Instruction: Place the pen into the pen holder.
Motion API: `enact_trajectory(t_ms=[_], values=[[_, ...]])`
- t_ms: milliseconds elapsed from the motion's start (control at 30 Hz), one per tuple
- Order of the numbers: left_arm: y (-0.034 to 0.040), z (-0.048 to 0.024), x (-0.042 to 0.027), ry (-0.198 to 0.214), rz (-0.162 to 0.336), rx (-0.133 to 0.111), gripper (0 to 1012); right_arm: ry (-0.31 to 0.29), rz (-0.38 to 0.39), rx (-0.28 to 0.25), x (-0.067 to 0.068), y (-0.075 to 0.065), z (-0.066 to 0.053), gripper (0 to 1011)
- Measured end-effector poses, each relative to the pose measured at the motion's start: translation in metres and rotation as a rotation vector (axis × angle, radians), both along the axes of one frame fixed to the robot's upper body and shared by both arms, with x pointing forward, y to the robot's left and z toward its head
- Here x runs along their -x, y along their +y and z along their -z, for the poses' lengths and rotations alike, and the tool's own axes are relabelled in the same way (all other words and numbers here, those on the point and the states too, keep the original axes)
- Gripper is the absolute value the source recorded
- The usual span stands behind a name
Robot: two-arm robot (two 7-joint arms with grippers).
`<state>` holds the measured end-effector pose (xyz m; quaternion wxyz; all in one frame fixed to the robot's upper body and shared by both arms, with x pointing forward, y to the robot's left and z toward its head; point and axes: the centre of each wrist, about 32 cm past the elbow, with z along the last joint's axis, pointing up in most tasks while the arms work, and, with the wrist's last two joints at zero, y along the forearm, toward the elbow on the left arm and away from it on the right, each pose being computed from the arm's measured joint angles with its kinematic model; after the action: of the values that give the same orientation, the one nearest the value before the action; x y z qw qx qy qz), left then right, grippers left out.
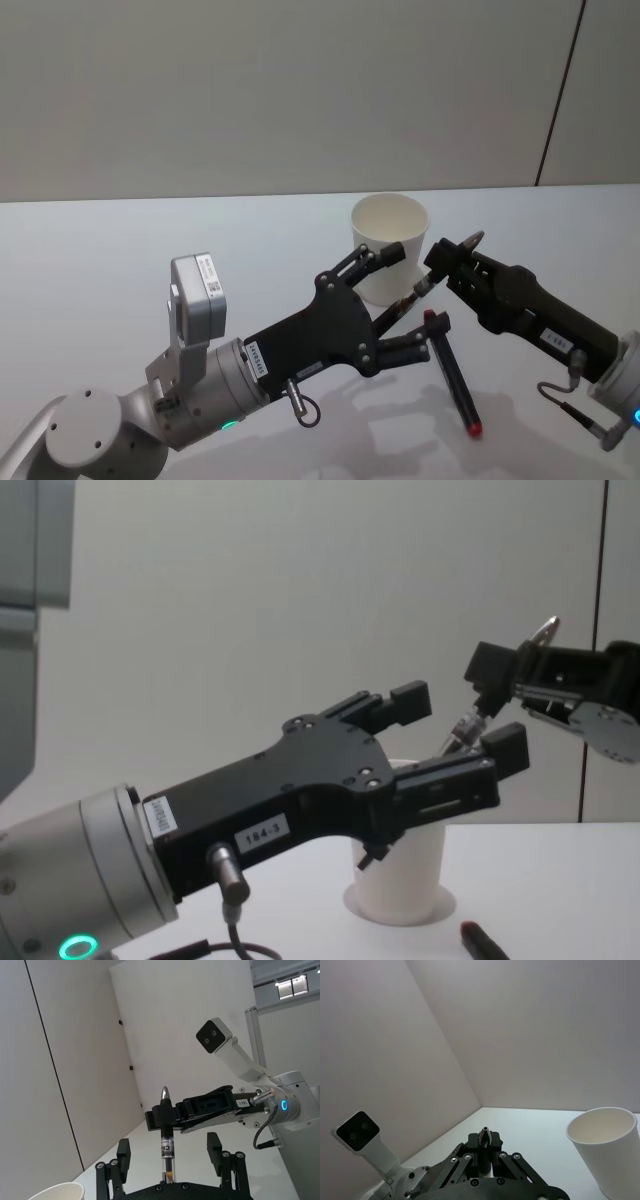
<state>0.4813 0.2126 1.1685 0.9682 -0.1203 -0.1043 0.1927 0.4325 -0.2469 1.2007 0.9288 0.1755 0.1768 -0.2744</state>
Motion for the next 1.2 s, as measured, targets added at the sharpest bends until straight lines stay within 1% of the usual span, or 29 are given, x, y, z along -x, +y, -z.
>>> enact_trajectory(t_ms=[33, 67, 133, 400, 600, 933, 1200], values=[[0.0, 0.0, 0.0, 0.0, 0.0, 0.0, 929, 0.0, 0.0, 0.0, 0.0, 0.0, 0.0, 129], [0.0, 0.0, 0.0, 0.0, 0.0, 0.0, 991, 0.0, 0.0, 0.0, 0.0, 0.0, 0.0, 129], [0.0, 0.0, 0.0, 0.0, 0.0, 0.0, 1001, 0.0, -0.001, 0.0, 0.0, 0.0, 0.0, 129], [0.0, 0.0, 0.0, 0.0, 0.0, 0.0, 1001, -0.011, -0.002, -0.003, 0.0, -0.001, -0.001, 129], [0.0, 0.0, 0.0, 0.0, 0.0, 0.0, 1001, -0.025, 0.012, -0.004, -0.001, -0.005, -0.002, 129], [0.0, 0.0, 0.0, 0.0, 0.0, 0.0, 1001, -0.045, 0.076, 0.015, 0.0, -0.018, -0.005, 129], [0.0, 0.0, 0.0, 0.0, 0.0, 0.0, 1001, -0.063, 0.151, 0.043, 0.0, -0.031, -0.007, 129]])
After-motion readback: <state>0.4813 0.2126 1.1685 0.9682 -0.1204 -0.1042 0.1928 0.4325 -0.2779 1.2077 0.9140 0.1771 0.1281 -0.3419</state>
